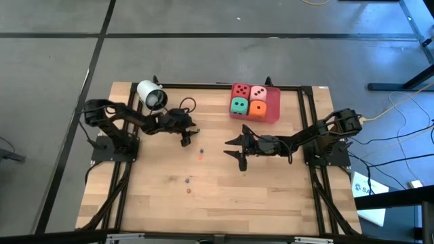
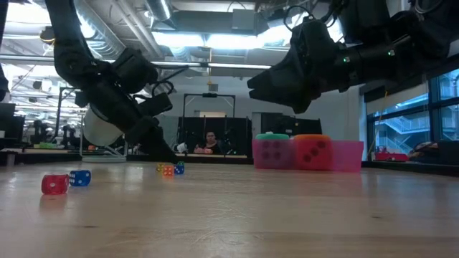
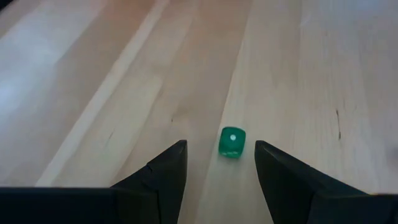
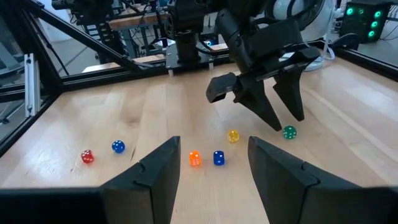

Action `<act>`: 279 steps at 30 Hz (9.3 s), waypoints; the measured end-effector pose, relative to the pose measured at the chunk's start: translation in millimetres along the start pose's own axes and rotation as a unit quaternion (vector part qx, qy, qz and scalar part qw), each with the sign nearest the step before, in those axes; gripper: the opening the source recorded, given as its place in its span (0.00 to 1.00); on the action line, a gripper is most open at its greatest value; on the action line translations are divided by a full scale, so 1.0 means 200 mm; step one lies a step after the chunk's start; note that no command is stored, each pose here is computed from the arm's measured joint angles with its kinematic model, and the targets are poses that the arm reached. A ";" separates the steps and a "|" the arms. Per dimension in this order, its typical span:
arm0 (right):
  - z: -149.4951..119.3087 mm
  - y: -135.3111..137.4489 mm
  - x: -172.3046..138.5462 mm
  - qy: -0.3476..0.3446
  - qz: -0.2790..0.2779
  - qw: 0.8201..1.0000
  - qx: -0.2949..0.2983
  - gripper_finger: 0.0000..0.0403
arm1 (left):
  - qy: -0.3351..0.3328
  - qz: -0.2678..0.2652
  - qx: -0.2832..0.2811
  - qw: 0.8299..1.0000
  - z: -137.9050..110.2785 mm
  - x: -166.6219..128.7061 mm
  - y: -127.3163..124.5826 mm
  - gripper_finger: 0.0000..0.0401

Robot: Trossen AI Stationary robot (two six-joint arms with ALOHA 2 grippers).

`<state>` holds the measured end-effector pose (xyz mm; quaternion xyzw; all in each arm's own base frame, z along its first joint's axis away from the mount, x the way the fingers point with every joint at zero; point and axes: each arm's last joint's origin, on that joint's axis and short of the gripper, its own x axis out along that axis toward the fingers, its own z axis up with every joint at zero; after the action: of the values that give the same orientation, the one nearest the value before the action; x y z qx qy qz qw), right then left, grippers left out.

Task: Pick & Place Dice
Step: Put the small green dice into the red bin

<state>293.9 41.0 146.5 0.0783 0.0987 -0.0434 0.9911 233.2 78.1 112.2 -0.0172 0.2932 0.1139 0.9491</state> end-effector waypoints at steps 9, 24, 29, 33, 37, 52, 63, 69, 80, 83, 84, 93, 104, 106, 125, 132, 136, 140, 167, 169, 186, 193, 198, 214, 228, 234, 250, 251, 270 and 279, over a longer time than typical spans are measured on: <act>0.00 0.00 0.00 0.000 -0.001 1.000 -0.006 0.47 | 0.003 -0.008 -0.002 1.000 -0.01 0.02 0.02 0.46; 0.00 -0.02 0.00 -0.001 -0.006 1.000 -0.010 0.47 | 0.023 -0.036 -0.001 0.999 -0.03 0.11 0.02 0.46; 0.00 -0.02 0.00 -0.001 -0.006 1.000 -0.010 0.47 | 0.022 -0.035 -0.004 0.999 -0.02 0.10 0.02 0.46; 0.00 -0.02 0.00 -0.001 -0.005 1.000 -0.009 0.47 | 0.031 -0.036 -0.004 0.999 -0.03 0.10 0.02 0.46; 0.00 -0.02 0.00 -0.001 -0.006 1.000 -0.009 0.47 | 0.059 -0.039 -0.007 0.997 -0.06 0.09 0.02 0.46; 0.00 -0.02 0.00 0.000 -0.004 1.000 -0.008 0.47 | 0.106 -0.038 -0.013 0.994 -0.10 0.09 0.01 0.46; 0.00 -0.02 0.00 0.000 -0.002 1.000 -0.008 0.47 | 0.110 -0.040 -0.017 0.993 -0.11 0.09 0.01 0.41; 0.00 -0.02 0.00 0.000 -0.002 1.000 -0.008 0.47 | 0.112 -0.040 -0.026 0.993 -0.11 0.09 0.01 0.29; 0.00 -0.02 0.00 0.000 -0.002 1.000 -0.008 0.47 | 0.115 -0.044 -0.040 0.992 -0.11 0.08 0.01 0.08; 0.00 -0.02 0.00 0.000 -0.002 1.000 -0.008 0.47 | 0.107 -0.054 -0.045 0.992 -0.11 0.09 0.01 0.07; 0.00 -0.02 0.00 0.000 -0.002 1.000 -0.008 0.47 | 0.101 -0.057 -0.047 0.992 -0.10 0.09 0.01 0.07; 0.00 -0.01 0.00 0.000 -0.001 1.000 0.003 0.47 | 0.030 -0.068 -0.044 0.996 0.02 0.07 0.01 0.07; 0.06 -0.05 0.01 -0.046 -0.005 0.997 0.060 0.47 | -0.078 -0.085 0.033 0.993 0.38 -0.11 -0.03 0.07; 0.07 -0.09 0.01 -0.048 -0.001 0.995 0.087 0.47 | -0.084 -0.071 0.053 0.993 0.44 -0.15 -0.05 0.07; 0.22 -0.40 0.04 -0.066 0.147 0.967 0.198 0.47 | -0.119 0.087 0.290 0.946 0.78 -0.39 -0.49 0.07; 0.30 -0.40 0.03 -0.095 0.215 0.952 0.195 0.47 | -0.140 0.072 0.297 0.942 0.79 -0.40 -0.53 0.07; 0.29 -0.40 0.09 -0.073 0.220 0.952 0.199 0.47 | -0.149 0.071 0.307 0.937 0.79 -0.40 -0.55 0.07; 0.26 -0.43 0.17 -0.056 0.217 0.949 0.222 0.47 | -0.154 0.068 0.313 0.935 0.80 -0.41 -0.56 0.07; 0.30 -0.43 0.25 -0.089 0.242 0.940 0.223 0.47 | -0.140 0.066 0.316 0.936 0.78 -0.41 -0.57 0.07; 0.31 -0.43 0.26 -0.090 0.242 0.940 0.223 0.47 | -0.140 0.066 0.316 0.936 0.78 -0.41 -0.57 0.07; 0.35 -0.41 0.31 -0.064 0.248 0.944 0.210 0.47 | -0.134 0.083 0.315 0.936 0.78 -0.41 -0.57 0.07; 0.35 -0.41 0.31 -0.064 0.247 0.944 0.208 0.45 | -0.134 0.081 0.315 0.936 0.78 -0.41 -0.57 0.07; 0.35 -0.41 0.31 -0.066 0.246 0.945 0.207 0.38 | -0.135 0.079 0.316 0.936 0.78 -0.41 -0.57 0.07; 0.36 -0.41 0.31 -0.070 0.250 0.945 0.199 0.26 | -0.138 0.060 0.322 0.935 0.77 -0.41 -0.59 0.07; 0.36 -0.42 0.31 -0.067 0.268 0.942 0.192 0.23 | -0.143 0.031 0.314 0.938 0.77 -0.41 -0.59 0.07; 0.36 -0.42 0.30 -0.067 0.273 0.941 0.191 0.23 | -0.145 0.021 0.310 0.939 0.77 -0.41 -0.60 0.07; 0.37 -0.44 0.30 -0.068 0.285 0.937 0.193 0.23 | -0.146 -0.001 0.297 0.944 0.77 -0.41 -0.60 0.07; 0.37 -0.44 0.30 -0.068 0.285 0.937 0.192 0.23 | -0.146 -0.004 0.297 0.944 0.77 -0.41 -0.60 0.08; 0.37 -0.44 0.30 -0.066 0.294 0.936 0.184 0.20 | -0.160 -0.050 0.244 0.955 0.77 -0.41 -0.62 0.39; 0.37 -0.44 0.30 -0.067 0.292 0.936 0.184 0.20 | -0.159 -0.041 0.243 0.956 0.77 -0.41 -0.61 0.46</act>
<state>356.8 -61.7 194.0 0.2819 -0.0054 0.2254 0.9326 280.2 -43.3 282.1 0.2206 0.1560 0.0009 0.9628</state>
